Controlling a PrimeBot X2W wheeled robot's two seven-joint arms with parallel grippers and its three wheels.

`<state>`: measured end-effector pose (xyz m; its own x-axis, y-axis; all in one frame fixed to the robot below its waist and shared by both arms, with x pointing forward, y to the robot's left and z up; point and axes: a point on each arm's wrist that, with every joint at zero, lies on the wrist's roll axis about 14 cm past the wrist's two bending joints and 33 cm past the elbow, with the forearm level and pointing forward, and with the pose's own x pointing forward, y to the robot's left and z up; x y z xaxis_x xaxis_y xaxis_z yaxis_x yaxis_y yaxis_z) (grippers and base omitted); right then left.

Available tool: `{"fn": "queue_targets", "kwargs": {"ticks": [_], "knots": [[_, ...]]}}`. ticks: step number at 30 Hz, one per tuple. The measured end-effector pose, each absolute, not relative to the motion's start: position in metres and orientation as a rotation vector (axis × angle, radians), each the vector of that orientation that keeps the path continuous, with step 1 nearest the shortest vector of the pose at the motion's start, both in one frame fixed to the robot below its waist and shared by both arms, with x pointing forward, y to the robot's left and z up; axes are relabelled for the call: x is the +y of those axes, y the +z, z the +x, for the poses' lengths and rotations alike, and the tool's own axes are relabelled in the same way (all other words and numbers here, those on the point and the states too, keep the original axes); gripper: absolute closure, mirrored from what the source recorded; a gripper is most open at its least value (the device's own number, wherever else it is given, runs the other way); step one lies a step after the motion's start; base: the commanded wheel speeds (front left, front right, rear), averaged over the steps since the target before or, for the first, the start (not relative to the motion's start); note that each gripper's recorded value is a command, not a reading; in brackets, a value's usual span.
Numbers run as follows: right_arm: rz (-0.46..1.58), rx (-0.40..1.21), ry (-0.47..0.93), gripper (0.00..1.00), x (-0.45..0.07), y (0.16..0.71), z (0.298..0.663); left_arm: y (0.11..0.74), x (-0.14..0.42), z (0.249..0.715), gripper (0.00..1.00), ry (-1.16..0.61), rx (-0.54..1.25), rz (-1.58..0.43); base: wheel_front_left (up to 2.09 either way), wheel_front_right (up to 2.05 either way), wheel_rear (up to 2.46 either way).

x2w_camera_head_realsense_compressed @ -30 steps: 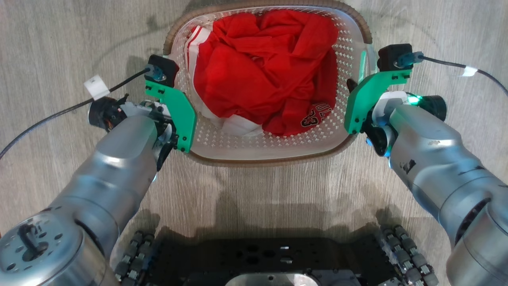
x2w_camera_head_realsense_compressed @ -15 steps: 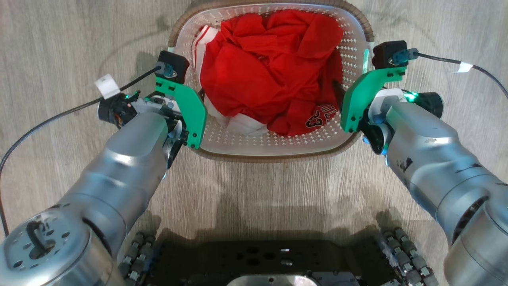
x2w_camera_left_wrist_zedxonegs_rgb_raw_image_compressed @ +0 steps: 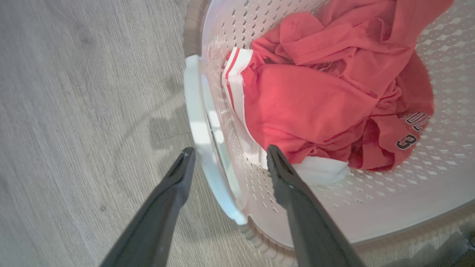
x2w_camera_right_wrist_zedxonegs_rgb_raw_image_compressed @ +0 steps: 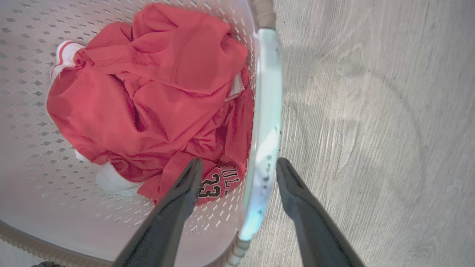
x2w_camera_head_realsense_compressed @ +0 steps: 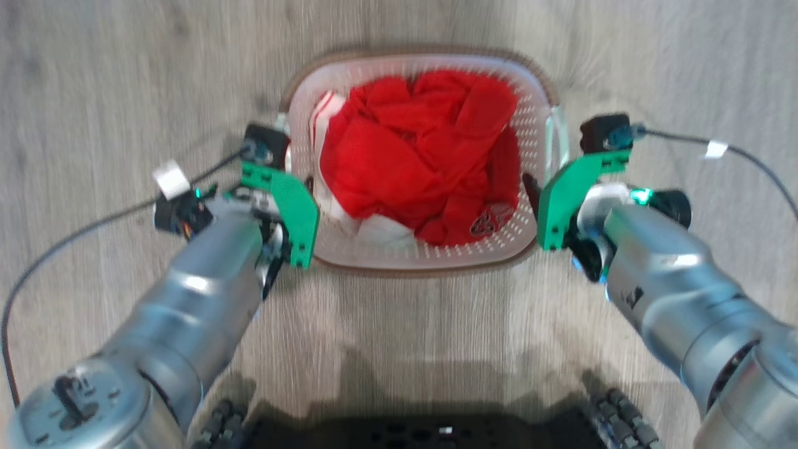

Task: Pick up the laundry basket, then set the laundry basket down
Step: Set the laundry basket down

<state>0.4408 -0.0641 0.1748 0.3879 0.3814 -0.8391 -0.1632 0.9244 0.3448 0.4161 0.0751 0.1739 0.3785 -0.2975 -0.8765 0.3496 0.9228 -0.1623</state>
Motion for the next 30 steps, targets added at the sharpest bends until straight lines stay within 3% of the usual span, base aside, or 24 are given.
{"fn": "queue_targets", "kwargs": {"ticks": [12, 21, 30], "knots": [[0.18, 1.004, 0.331, 0.0, -0.079, 0.249, 0.425, 0.238, 0.078, 0.394, 0.0, -0.397, 0.977, 0.075, 0.0, 0.0, 0.0], [0.224, 0.685, 0.291, 0.0, -0.084, 0.342, 0.426, 0.32, 0.079, 0.397, 0.0, -0.345, 0.714, 0.029, 0.0, 0.0, 0.0], [0.309, 0.362, 0.321, 0.0, -0.076, 0.447, 0.458, 0.451, 0.08, 0.452, 0.0, -0.249, 0.289, -0.092, 0.0, 0.0, 0.0]]}}
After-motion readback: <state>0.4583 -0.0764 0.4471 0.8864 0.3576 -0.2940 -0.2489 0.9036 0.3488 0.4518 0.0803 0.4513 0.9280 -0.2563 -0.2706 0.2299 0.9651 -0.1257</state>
